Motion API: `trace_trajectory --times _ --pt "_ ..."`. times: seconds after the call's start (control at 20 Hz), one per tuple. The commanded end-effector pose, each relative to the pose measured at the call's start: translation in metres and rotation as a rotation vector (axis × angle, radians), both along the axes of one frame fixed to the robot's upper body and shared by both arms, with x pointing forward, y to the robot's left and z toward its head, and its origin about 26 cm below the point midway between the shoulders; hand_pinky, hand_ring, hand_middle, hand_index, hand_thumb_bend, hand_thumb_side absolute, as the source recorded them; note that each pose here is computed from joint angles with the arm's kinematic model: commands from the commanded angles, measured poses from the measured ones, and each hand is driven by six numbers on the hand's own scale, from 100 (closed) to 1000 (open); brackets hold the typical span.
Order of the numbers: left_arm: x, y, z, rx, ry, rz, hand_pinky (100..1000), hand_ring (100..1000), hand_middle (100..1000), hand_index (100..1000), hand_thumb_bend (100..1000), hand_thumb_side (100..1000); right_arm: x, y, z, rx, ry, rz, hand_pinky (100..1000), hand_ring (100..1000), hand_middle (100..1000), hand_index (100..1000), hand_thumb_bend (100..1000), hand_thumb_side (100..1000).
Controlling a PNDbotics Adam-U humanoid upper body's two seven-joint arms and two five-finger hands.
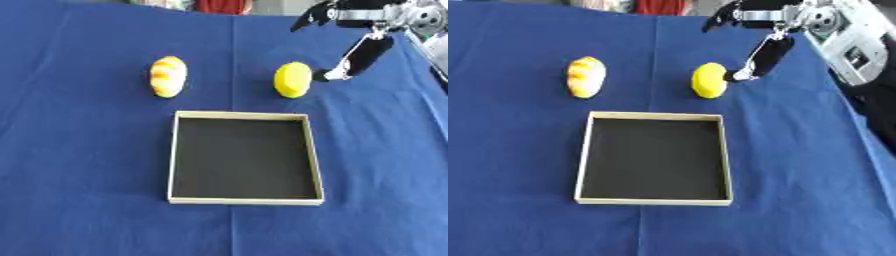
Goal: Pick up objects on the table and place them in the box.
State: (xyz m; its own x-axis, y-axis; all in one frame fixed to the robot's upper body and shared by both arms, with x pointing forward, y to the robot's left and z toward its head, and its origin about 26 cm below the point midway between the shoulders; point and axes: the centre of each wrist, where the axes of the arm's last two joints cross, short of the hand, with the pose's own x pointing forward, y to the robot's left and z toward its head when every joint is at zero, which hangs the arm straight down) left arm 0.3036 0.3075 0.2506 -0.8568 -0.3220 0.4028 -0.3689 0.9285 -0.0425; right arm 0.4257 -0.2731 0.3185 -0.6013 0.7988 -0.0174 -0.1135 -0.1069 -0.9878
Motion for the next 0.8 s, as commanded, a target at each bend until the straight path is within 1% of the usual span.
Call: trace_trajectory --times 0.05,0.55,0.8 --pt "-0.003 -0.002 0.008 0.015 -0.030 -0.013 796 771 694 817 224 681 0.000 -0.006 0.007 -0.007 -0.022 -0.022 920 958 902 931 405 201" --pt "-0.002 -0.004 0.008 0.005 -0.028 -0.028 796 771 688 816 214 688 0.011 -0.010 -0.010 0.009 -0.007 -0.055 917 956 901 933 409 225" --pt "-0.002 -0.005 0.008 0.001 -0.028 -0.033 796 771 685 815 211 691 0.019 -0.016 -0.020 0.006 0.002 -0.098 916 955 899 932 413 224"
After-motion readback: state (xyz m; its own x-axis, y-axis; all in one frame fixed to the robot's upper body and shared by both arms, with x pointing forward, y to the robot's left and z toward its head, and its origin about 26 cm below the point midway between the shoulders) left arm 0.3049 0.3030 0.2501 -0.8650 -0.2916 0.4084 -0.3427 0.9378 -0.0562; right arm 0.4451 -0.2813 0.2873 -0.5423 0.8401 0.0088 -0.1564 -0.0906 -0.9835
